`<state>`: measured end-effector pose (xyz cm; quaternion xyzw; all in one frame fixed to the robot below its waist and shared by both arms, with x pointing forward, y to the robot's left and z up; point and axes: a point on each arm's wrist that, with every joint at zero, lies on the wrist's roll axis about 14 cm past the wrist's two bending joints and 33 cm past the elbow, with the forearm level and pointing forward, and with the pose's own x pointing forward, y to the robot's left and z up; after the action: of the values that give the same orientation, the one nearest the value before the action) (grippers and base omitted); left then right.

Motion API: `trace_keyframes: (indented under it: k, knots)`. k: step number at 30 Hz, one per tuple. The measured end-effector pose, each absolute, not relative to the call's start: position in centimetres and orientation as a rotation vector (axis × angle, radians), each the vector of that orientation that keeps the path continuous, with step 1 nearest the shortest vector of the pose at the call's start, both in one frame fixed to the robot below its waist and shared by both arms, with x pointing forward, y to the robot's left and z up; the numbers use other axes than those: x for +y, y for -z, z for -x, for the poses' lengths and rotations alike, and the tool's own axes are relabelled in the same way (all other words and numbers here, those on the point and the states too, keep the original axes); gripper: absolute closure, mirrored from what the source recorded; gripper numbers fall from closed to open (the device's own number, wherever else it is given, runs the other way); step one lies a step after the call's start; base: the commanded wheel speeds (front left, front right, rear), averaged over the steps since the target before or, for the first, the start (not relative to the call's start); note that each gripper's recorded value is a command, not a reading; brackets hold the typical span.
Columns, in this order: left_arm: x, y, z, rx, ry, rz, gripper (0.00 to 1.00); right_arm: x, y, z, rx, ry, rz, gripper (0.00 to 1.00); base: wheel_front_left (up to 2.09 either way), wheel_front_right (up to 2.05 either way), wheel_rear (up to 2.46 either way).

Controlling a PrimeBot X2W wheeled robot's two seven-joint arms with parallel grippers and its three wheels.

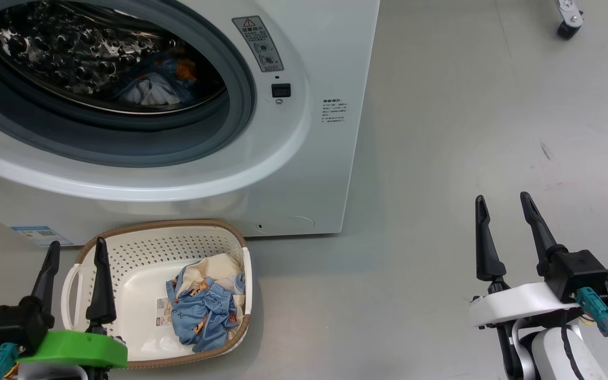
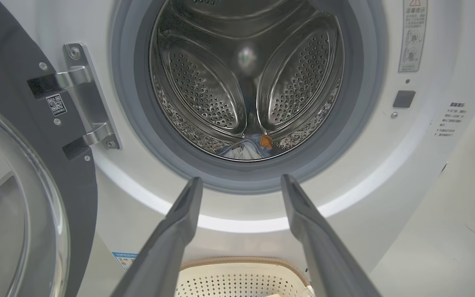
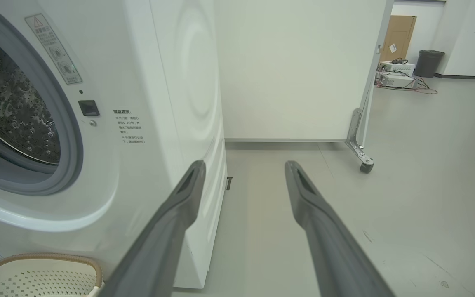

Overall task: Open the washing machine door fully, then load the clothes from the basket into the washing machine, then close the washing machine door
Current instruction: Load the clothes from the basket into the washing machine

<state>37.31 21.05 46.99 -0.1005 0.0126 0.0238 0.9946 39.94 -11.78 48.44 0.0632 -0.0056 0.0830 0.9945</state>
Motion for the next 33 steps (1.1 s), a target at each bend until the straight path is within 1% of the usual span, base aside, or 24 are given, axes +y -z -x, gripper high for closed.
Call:
trace_keyframes:
  k: [5,18,24,29,33]
  knots:
    - [20.9,-45.4,-37.5,0.073,-0.044,0.207,0.00,-11.6,-47.6,-40.2,0.011,-0.167,-0.133,0.00,0.00,0.00,0.00]
    - [20.0,-42.6,-40.5,0.138,-0.013,0.222,0.00,-10.9,-45.2,-41.3,0.068,-0.176,-0.140,0.00,0.00,0.00,0.00]
    - [19.4,-39.7,-41.7,0.211,-0.005,0.252,0.00,-10.6,-43.2,-41.8,0.117,-0.174,-0.138,0.00,0.00,0.00,0.00]
    - [18.9,-37.6,-42.7,0.261,0.009,0.255,0.00,-10.1,-42.6,-42.9,0.120,-0.189,-0.130,0.00,0.00,0.00,0.00]
    - [18.1,-33.5,-42.5,0.378,0.024,0.260,0.00,-9.9,-41.0,-43.7,0.148,-0.190,-0.124,0.00,0.00,0.00,0.00]
